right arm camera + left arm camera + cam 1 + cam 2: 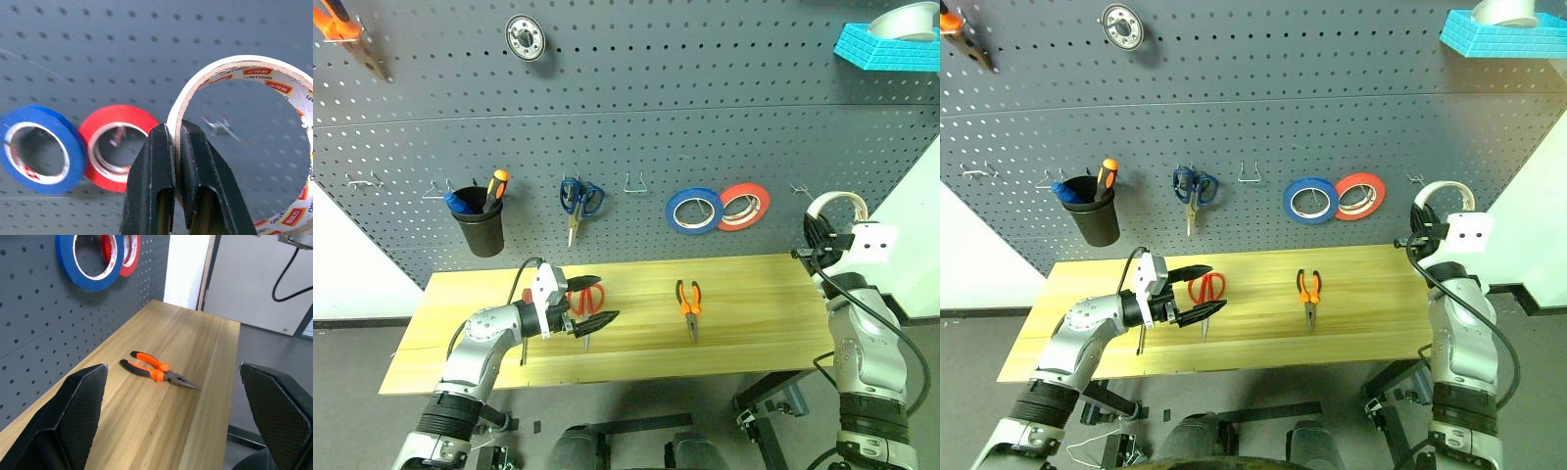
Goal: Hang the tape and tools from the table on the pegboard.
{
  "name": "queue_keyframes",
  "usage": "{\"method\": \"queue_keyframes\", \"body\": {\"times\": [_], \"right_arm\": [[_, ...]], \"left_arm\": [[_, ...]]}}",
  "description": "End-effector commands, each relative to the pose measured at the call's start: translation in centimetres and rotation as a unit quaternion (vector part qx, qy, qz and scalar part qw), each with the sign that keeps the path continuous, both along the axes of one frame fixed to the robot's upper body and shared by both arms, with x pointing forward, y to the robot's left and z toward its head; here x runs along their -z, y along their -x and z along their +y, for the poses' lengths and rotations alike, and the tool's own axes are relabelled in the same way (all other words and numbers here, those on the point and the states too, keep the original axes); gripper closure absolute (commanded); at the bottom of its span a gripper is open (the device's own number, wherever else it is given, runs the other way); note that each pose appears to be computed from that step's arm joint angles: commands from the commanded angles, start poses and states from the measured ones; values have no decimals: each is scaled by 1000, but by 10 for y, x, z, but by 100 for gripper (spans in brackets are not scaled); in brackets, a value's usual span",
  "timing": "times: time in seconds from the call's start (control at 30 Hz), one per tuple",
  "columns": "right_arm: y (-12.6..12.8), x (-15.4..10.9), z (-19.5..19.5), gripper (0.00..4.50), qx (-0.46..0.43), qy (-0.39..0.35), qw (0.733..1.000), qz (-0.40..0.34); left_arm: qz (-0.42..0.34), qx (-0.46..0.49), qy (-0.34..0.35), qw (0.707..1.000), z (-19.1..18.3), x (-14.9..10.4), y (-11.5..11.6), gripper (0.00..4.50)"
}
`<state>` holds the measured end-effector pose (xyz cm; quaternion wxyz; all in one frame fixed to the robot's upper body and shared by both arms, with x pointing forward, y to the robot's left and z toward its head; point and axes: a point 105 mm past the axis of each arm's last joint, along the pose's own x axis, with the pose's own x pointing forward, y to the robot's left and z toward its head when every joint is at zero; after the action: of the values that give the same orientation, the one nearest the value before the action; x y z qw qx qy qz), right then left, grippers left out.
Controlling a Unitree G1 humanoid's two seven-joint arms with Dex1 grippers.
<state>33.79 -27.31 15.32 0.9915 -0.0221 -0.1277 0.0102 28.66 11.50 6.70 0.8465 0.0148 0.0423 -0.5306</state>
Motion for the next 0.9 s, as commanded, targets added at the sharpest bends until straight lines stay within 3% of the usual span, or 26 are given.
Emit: {"method": "queue_keyframes", "body": {"times": [0.03, 0.67, 0.77, 0.9], "right_arm": [[-9, -15, 5, 444, -12, 3, 999, -32], [-28, -6, -1, 444, -11, 8, 1000, -17], [-30, -6, 1, 444, -13, 7, 1000, -17], [-34, -4, 1, 444, -16, 7, 1000, -14]], "left_arm": [[-20, 1, -1, 1000, 2, -10, 1, 0], [-2, -9, -9, 1000, 10, -10, 18, 0], [-20, -20, 9, 1000, 10, -20, 13, 0], [-80, -54, 69, 993, 15, -53, 1, 0]]}}
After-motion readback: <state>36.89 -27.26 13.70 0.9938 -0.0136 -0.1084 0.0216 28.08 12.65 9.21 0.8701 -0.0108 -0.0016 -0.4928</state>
